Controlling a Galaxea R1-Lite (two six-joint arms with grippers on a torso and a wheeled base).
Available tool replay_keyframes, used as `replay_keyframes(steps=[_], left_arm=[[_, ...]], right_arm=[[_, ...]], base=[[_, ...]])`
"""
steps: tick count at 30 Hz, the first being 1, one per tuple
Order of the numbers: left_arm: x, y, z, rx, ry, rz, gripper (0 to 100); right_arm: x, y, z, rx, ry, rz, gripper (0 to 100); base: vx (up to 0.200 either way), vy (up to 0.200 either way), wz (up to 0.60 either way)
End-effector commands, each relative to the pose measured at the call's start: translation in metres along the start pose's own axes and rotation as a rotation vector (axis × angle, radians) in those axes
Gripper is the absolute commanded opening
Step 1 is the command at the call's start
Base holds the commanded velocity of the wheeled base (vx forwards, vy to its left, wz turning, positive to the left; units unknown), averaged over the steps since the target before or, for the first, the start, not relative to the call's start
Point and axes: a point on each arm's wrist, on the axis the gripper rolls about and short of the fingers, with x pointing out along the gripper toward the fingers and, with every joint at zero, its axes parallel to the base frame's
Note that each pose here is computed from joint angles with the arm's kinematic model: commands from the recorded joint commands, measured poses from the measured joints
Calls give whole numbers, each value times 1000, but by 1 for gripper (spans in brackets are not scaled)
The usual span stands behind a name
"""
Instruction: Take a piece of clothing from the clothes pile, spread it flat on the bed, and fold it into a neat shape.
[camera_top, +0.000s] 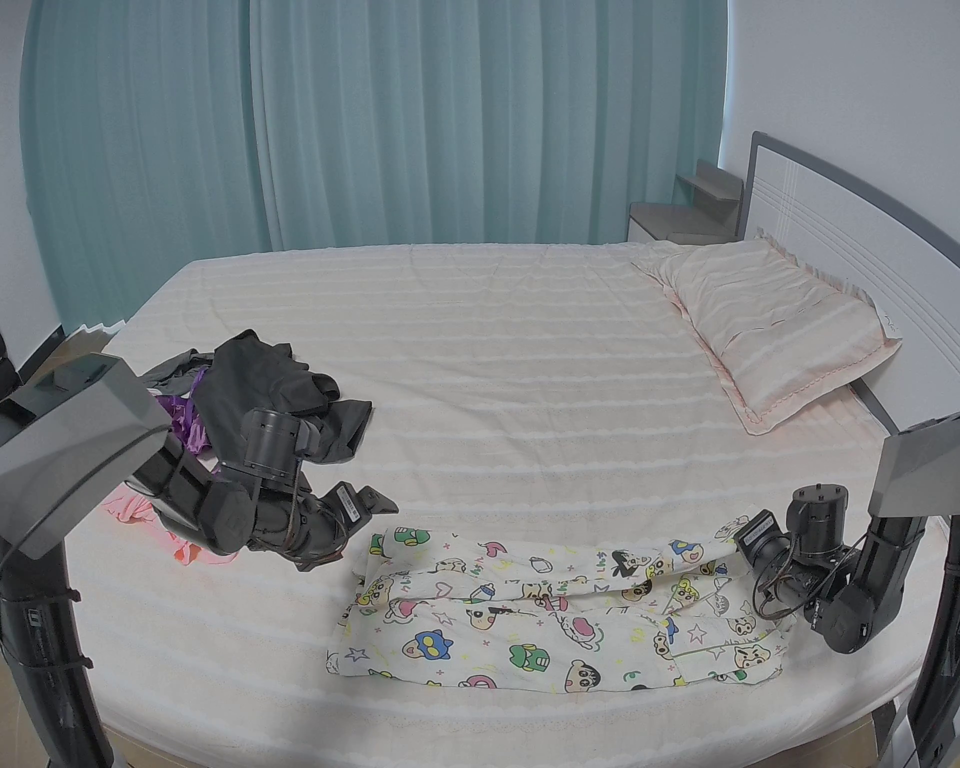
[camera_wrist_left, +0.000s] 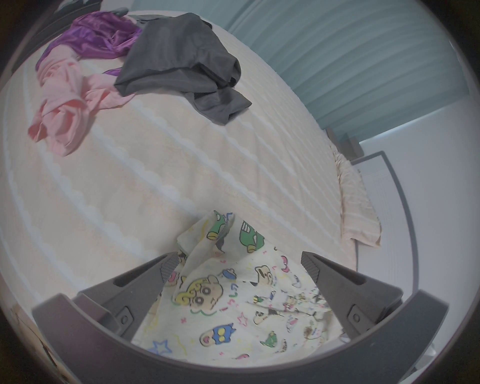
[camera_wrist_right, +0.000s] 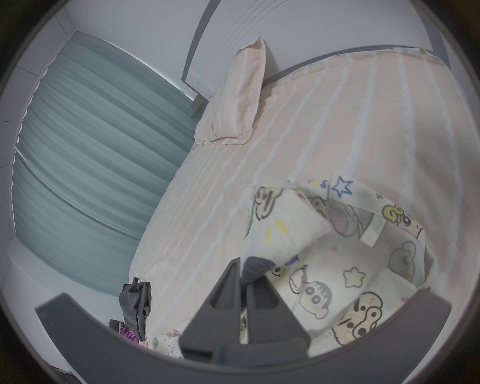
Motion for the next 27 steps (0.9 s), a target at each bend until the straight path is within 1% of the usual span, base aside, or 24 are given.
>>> replay_keyframes(steps=[1,2,5,12,17,19,23,27], left_arm=[[32,6,-13,39,46,53,100],[32,6,-13,39,46,53,100],[32,4,-14,48,46,49,100],[30,-1,-11,54,36,32,100],[30,-1,-15,81,50,33,100],[31,0,-17,104,60,36,100],[30,-2,-22,122,74,27,100],[26,-2,-29,137,145,-21,100]], right_arm=[[-10,30,23,17,-57,87,0],[-10,30,23,17,-57,87,0],[-10,47,34,21,-54,102,0],[-1,61,41,21,-40,94,0],[-2,73,49,24,-51,111,0],[-4,76,51,21,-49,106,0],[-5,80,53,22,-50,112,0],[-6,79,53,17,-45,105,0]], base=[[0,0,0],[0,0,0],[0,0,0],[0,0,0],[0,0,0],[0,0,0],[0,0,0],[0,0,0]])
